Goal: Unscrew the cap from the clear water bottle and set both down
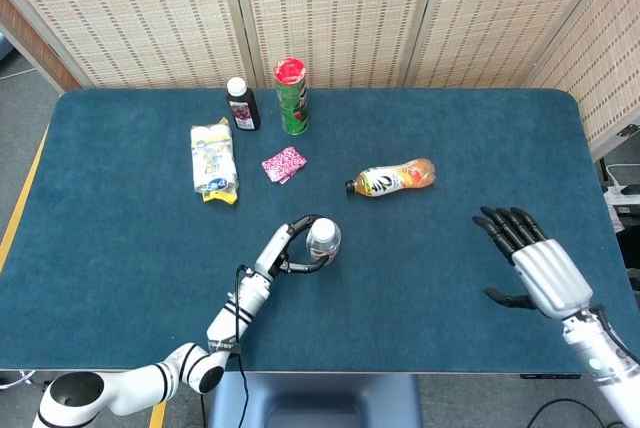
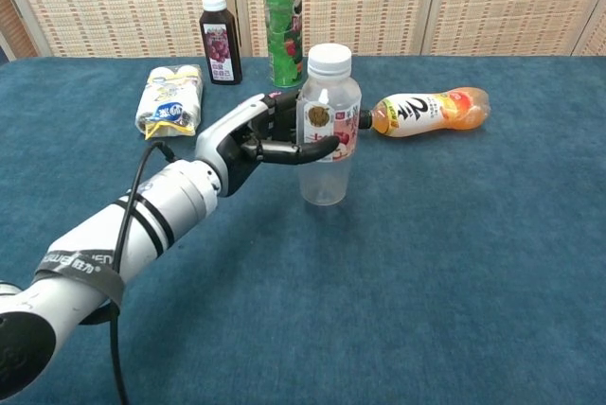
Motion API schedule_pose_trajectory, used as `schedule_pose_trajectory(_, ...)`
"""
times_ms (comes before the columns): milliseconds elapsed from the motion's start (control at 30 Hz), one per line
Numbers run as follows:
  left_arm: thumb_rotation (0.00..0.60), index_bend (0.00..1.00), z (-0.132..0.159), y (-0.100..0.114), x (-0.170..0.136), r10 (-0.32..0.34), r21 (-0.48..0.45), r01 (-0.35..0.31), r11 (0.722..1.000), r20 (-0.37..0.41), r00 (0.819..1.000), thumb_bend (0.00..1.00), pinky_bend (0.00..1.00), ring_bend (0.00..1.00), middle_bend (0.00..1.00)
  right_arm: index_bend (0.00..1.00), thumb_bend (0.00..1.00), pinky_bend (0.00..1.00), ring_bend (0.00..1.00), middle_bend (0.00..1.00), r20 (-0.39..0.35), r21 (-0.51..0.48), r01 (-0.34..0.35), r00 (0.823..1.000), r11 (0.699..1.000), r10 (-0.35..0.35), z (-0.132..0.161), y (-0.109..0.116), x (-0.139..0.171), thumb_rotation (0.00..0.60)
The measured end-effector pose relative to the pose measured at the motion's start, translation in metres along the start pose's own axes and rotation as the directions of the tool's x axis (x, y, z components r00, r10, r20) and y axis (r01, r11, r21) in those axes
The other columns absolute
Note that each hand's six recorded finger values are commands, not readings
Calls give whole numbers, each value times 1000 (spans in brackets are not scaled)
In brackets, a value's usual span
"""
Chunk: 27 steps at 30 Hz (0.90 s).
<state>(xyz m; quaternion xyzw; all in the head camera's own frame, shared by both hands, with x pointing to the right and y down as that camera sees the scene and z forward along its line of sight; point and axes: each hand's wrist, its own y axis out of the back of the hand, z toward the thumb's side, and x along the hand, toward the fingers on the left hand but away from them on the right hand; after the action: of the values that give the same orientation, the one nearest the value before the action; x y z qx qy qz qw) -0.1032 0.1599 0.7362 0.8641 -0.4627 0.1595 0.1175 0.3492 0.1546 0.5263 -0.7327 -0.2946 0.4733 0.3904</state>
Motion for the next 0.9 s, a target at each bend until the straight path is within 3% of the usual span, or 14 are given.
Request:
schedule_pose_trajectory(133,600,432,-2,-5,-3,2,28,-2,1000,-10,1000,365,198,217,464,159,112,0,0,0,-72,27,7,997,1000,-5,26,5,-21,600)
schedule_pose_trajectory(367,600,430,0,-22,-14,-15,58,17,998,-32,999,365,200,217,464,323,112,0,0,0,-215,97,-2,976,995,23,97,17,-68,600)
schedule_pose_trajectory(667,600,428,20,-30,-20,-27,26,28,999,-43,999,363,201,217,464,364,113,0,0,0,-237,207,7,971,978,43,156,14,-120,600)
schedule_pose_trajectory(900,600,428,27,-29,-19,-34,26,36,999,-68,997,362,201,217,464,400,112,0,0,0,-250,226,-24,965,974,82,208,3,-145,600)
